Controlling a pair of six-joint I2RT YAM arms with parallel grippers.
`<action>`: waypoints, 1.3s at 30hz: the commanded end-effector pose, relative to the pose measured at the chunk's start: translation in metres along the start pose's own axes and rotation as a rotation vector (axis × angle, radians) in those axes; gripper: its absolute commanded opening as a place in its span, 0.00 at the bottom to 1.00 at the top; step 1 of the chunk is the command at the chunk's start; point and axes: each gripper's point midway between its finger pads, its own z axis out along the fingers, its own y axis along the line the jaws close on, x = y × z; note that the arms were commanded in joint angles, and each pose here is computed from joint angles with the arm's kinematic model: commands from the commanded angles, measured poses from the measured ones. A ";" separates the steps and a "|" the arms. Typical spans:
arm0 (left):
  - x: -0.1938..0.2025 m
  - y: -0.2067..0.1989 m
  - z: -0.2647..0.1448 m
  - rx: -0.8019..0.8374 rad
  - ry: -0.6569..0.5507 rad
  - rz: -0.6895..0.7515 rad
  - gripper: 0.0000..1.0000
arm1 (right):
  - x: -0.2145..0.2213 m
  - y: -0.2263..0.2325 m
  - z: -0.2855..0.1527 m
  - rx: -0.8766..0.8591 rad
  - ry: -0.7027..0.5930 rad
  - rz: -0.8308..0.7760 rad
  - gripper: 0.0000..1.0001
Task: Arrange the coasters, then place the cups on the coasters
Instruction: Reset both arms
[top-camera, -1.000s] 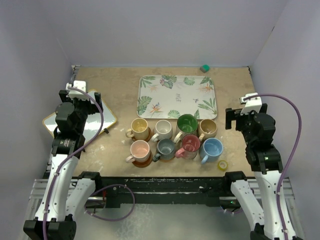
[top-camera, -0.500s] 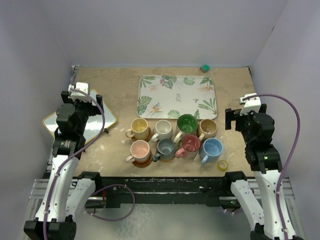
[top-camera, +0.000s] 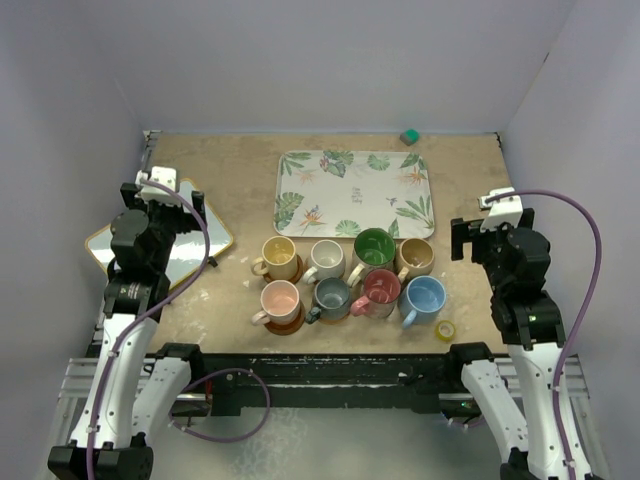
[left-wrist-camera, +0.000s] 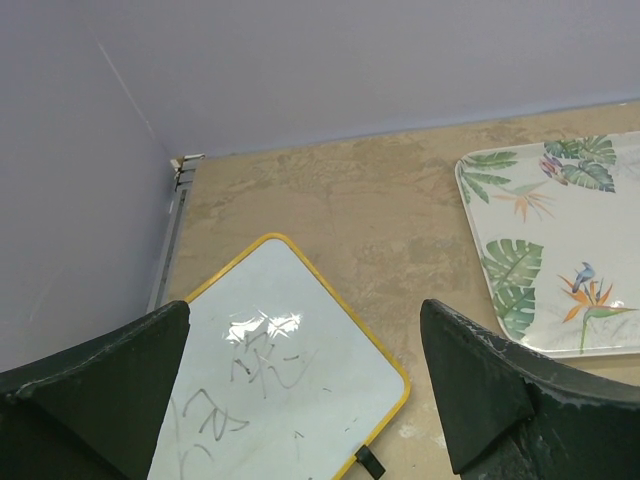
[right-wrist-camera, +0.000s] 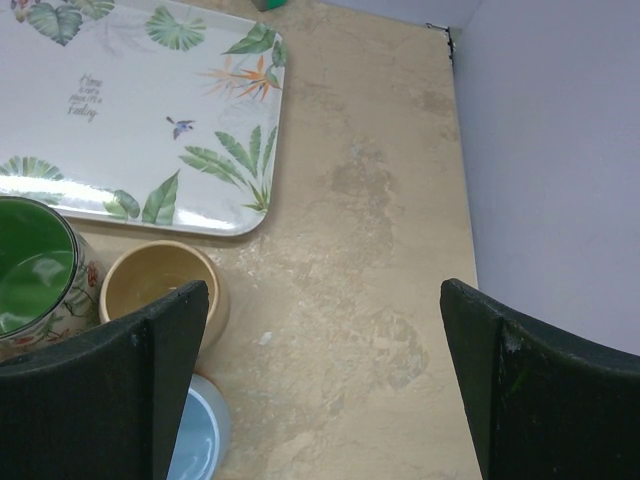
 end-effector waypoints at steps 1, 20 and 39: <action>-0.017 0.003 -0.006 -0.002 -0.048 0.009 0.94 | -0.008 -0.006 -0.002 0.028 -0.042 -0.008 1.00; -0.018 0.002 -0.008 0.009 -0.051 0.023 0.94 | -0.006 -0.004 0.000 0.015 -0.034 -0.016 1.00; -0.017 0.002 -0.008 0.009 -0.048 0.034 0.94 | -0.006 -0.003 0.000 0.009 -0.034 -0.015 1.00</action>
